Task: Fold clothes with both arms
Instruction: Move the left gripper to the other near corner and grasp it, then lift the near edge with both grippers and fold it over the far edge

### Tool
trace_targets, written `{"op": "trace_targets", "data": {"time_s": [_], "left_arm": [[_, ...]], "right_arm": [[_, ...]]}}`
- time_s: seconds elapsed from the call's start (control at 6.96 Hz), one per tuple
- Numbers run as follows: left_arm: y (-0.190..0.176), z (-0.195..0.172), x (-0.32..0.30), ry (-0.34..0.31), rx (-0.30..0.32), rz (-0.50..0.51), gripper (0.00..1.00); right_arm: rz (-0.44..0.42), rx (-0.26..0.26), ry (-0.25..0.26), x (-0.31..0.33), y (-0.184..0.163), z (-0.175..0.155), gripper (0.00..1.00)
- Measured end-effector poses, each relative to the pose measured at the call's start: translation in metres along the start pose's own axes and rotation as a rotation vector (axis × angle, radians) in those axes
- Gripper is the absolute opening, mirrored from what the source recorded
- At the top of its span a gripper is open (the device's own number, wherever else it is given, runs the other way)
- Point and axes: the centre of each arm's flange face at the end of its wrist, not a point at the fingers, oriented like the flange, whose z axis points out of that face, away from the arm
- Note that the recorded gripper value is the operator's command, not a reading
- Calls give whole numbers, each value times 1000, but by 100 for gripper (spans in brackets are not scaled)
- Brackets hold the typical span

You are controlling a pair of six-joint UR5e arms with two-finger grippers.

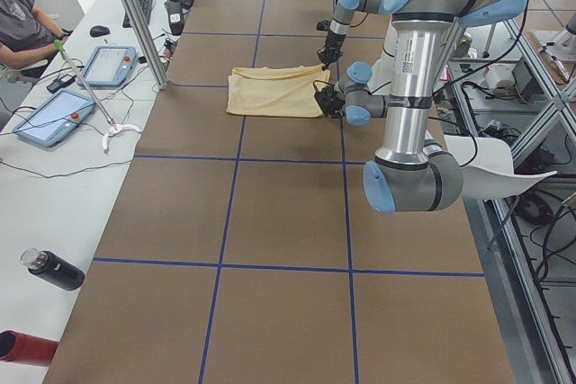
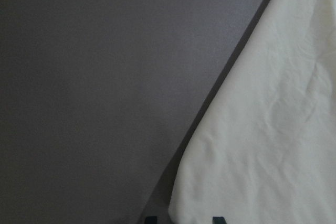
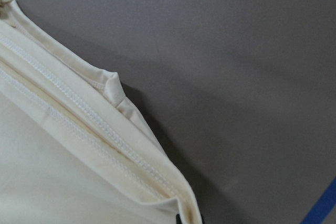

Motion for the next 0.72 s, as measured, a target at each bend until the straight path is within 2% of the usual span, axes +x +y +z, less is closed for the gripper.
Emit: {"op": "trace_targets", "data": {"time_s": [0.72], "left_arm": [[-3, -8, -5, -1, -3, -8, 0]], "right_arm": [[3, -3, -4, -1, -1, -3, 0]]}}
